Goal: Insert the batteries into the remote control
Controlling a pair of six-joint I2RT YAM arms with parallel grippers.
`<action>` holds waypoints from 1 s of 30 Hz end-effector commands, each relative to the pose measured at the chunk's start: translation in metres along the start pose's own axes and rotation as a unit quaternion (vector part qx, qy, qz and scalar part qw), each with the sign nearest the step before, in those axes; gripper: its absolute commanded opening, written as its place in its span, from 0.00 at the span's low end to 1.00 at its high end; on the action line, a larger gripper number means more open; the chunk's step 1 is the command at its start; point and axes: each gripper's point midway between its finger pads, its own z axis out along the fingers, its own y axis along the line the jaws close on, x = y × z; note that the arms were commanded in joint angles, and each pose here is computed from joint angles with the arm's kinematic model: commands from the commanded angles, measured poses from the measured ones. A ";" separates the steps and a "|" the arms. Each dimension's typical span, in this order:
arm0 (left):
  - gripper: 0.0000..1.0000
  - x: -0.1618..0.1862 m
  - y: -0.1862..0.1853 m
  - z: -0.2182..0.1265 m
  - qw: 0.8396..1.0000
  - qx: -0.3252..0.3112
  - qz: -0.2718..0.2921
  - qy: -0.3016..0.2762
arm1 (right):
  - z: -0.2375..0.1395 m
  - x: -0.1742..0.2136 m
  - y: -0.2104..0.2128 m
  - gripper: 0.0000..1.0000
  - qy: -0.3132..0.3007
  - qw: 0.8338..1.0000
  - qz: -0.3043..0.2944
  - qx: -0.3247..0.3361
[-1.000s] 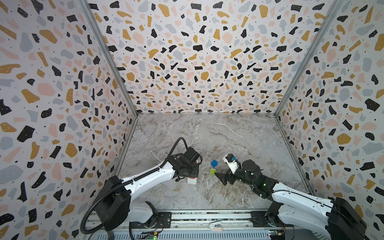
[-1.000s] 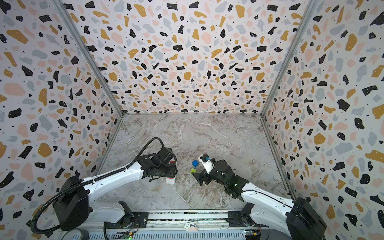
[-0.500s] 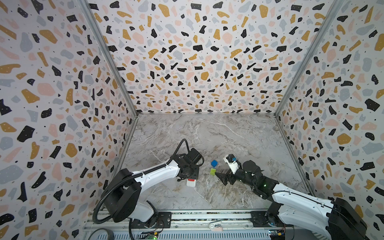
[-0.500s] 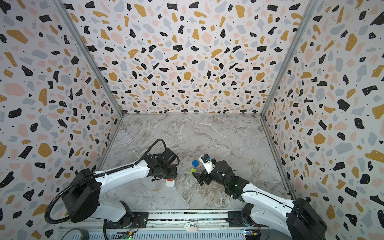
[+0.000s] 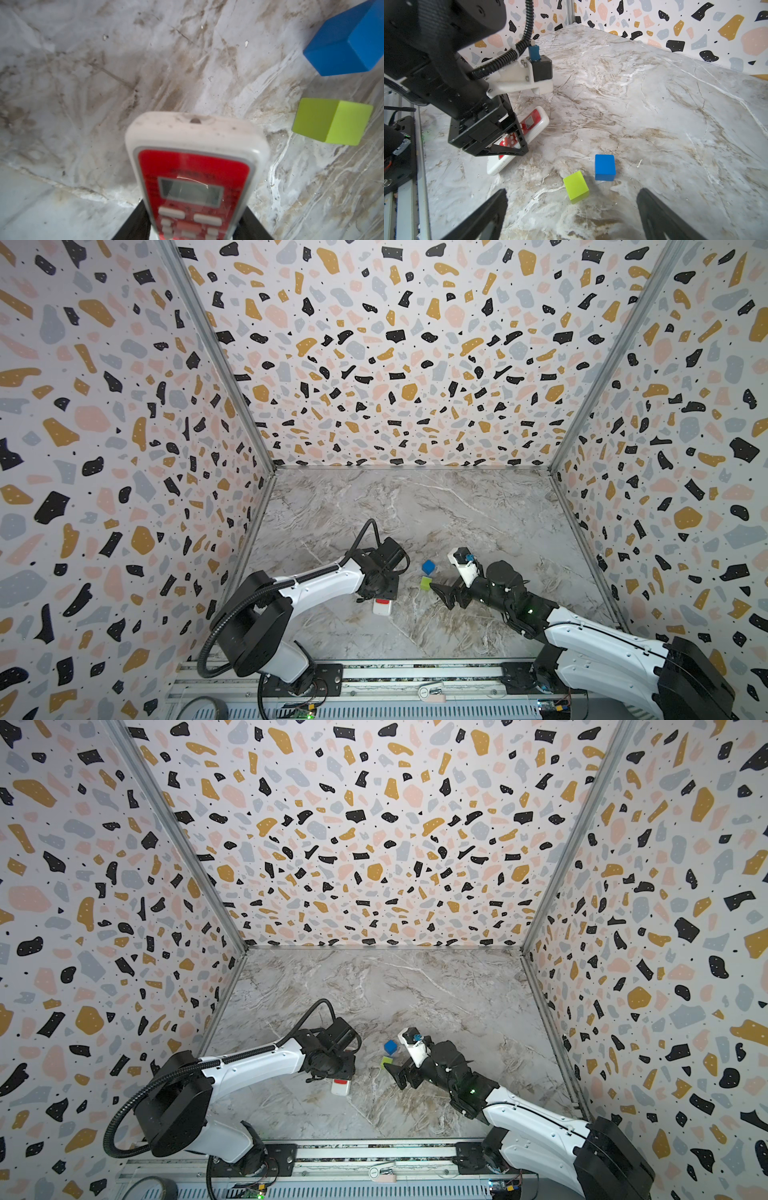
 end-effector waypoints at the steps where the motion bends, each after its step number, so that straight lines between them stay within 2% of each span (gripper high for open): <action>1: 0.37 -0.001 -0.001 0.004 1.000 -0.001 -0.005 -0.002 | -0.003 -0.007 0.002 0.99 -0.016 1.000 -0.002 -0.004; 8: 0.47 0.000 0.008 0.010 1.000 -0.024 0.000 -0.001 | -0.003 -0.006 0.002 0.99 -0.015 1.000 -0.002 -0.004; 20: 0.64 0.000 0.006 0.020 1.000 -0.019 0.002 0.000 | -0.003 -0.006 0.002 0.99 -0.015 1.000 -0.002 -0.004; 30: 0.92 -0.006 0.007 0.011 1.000 -0.017 0.009 -0.015 | -0.005 -0.006 -0.008 0.99 -0.005 1.000 0.001 0.023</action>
